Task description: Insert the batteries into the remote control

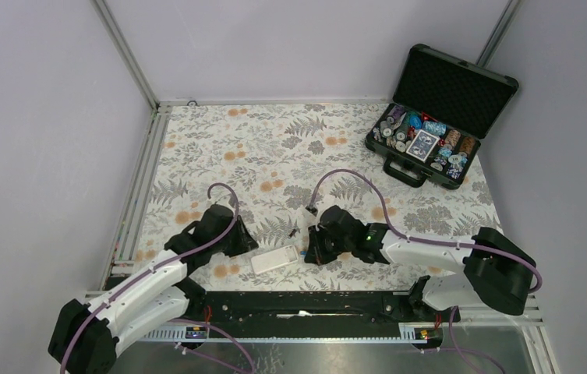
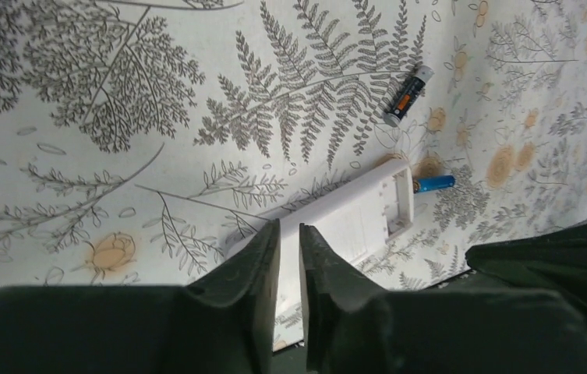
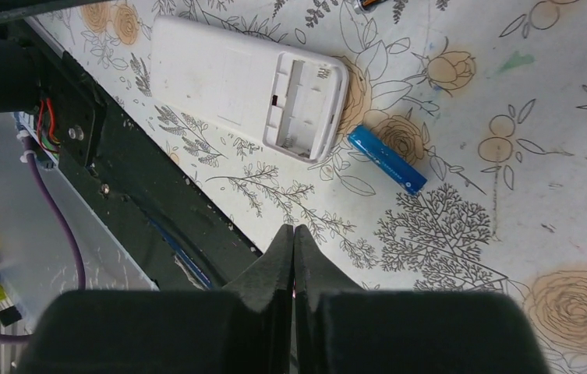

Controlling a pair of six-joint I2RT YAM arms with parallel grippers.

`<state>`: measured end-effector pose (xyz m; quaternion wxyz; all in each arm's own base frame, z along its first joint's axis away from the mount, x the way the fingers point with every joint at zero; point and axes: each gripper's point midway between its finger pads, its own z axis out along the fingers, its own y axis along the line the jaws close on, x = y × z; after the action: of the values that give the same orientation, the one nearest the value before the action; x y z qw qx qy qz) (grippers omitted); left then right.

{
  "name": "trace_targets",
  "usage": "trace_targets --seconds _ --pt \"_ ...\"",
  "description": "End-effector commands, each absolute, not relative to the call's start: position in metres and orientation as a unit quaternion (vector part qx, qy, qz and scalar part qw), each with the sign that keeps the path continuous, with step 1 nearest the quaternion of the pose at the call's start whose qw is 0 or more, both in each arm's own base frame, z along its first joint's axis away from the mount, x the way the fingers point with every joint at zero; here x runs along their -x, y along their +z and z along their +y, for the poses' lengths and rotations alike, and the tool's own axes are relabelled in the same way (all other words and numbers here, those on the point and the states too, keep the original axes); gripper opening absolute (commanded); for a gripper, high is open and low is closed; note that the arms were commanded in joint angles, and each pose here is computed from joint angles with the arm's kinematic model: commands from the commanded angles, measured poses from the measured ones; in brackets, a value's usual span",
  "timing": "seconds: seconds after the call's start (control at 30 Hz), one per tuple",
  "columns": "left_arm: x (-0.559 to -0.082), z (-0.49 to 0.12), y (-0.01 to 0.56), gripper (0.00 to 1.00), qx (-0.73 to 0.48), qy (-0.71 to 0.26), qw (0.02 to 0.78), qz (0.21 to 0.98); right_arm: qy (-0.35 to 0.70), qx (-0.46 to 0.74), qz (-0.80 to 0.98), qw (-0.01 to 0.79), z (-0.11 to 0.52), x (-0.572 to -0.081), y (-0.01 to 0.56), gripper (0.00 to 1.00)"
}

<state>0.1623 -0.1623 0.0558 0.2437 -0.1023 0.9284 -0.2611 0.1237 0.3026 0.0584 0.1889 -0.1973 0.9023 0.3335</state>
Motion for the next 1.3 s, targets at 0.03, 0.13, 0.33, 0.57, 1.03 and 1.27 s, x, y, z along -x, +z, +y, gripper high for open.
trace_targets --seconds 0.03,0.13,0.33,0.57,1.03,1.27 --pt "-0.186 -0.173 0.068 0.11 0.078 -0.271 0.286 0.916 0.355 0.205 0.891 0.195 0.329 -0.124 0.068 0.0" --pt "-0.185 -0.176 0.059 0.02 0.07 -0.271 0.275 0.92 0.353 0.206 0.894 0.185 0.335 -0.121 0.058 0.0" --pt "-0.183 -0.177 0.042 0.0 0.059 -0.261 0.256 0.929 0.349 0.201 0.899 0.172 0.344 -0.119 0.043 0.0" --pt "-0.179 -0.173 0.028 0.0 0.056 -0.244 0.24 0.938 0.343 0.194 0.905 0.161 0.348 -0.118 0.031 0.0" --pt "-0.153 -0.188 0.003 0.0 0.025 -0.263 0.159 0.951 0.336 0.149 0.914 0.171 0.353 -0.127 0.019 0.0" --pt "-0.126 -0.203 -0.002 0.0 -0.009 -0.269 0.118 0.956 0.328 0.114 0.92 0.182 0.348 -0.133 0.016 0.0"
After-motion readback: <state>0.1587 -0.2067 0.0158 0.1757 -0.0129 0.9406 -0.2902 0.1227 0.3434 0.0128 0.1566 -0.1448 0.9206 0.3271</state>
